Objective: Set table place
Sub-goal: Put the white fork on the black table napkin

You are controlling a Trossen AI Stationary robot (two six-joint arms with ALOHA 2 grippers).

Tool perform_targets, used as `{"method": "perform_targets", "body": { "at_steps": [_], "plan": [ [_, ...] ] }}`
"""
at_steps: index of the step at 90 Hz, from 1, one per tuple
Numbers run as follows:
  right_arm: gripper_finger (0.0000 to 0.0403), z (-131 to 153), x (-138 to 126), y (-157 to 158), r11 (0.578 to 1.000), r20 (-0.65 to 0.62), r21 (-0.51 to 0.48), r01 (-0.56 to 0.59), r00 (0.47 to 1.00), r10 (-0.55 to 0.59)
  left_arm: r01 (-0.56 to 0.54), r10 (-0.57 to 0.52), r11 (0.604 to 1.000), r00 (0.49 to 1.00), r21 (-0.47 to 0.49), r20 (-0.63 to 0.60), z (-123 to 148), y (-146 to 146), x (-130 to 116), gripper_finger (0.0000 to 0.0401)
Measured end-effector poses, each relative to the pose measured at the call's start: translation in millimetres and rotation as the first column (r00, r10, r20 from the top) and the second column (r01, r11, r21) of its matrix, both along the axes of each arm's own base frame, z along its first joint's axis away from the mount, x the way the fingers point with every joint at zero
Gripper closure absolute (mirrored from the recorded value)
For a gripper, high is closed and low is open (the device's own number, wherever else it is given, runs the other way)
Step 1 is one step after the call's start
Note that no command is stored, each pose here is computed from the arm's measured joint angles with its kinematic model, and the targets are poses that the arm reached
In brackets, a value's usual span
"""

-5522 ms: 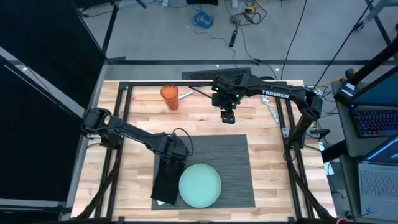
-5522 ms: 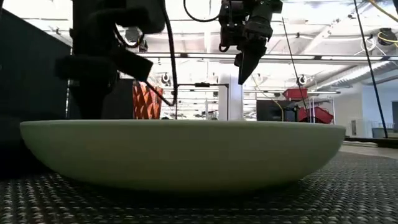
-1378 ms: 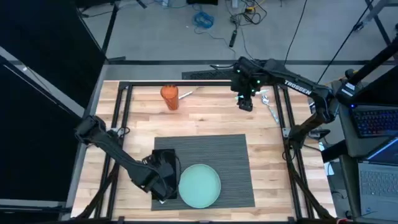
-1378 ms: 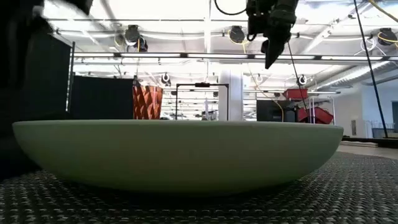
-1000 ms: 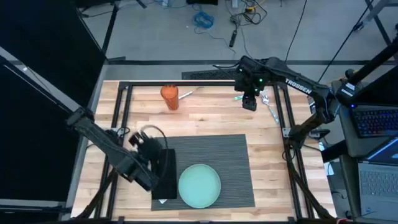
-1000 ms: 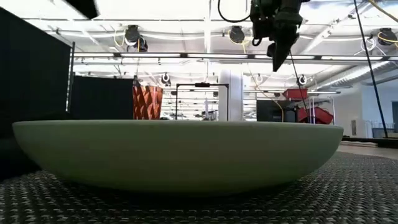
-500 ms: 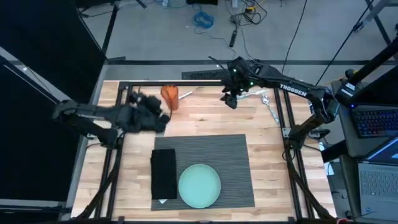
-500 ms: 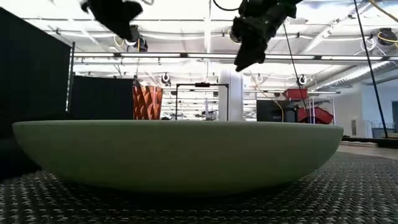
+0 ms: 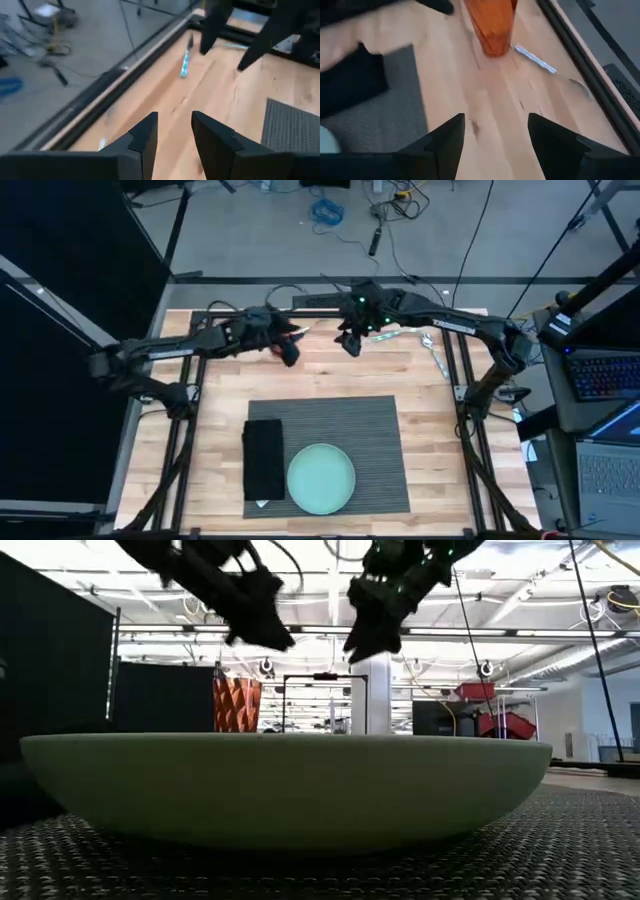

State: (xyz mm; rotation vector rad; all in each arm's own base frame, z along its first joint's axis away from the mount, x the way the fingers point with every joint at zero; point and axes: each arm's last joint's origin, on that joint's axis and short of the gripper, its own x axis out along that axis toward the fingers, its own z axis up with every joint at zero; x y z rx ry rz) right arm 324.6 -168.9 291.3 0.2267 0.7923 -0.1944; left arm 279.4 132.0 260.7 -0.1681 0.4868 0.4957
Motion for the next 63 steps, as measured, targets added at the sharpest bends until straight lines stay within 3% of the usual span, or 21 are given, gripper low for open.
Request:
{"method": "perform_targets", "body": {
  "at_steps": [16, 30, 42, 63],
  "plan": [
    [0.0200, -8.9, -14.3, -27.9, 0.999, -0.053, -0.035, 0.015, 0.998, -0.017, -0.033, 0.033, 0.999, 0.998, -0.009, -0.061, -16.5, 25.0, 31.2, 0.0293],
    [0.0200, -8.6, -33.2, -54.9, 0.996, -0.052, -0.060, 0.062, 0.997, -0.065, -0.086, 0.091, 0.993, 0.995, 0.085, -0.051, 5.9, 48.2, 43.2, 0.0293],
    [0.0200, -8.7, -45.7, -69.5, 0.996, -0.046, -0.057, 0.075, 0.996, -0.078, -0.150, 0.158, 0.981, 0.986, 0.120, -0.061, 22.7, 81.1, 39.3, 0.0293],
    [0.0200, -7.7, -51.4, -75.9, 0.999, -0.008, -0.037, 0.036, 0.999, -0.037, -0.264, 0.261, 0.965, 0.946, 0.013, -0.192, 19.2, 142.0, 11.2, 0.0293]
  ]
}}
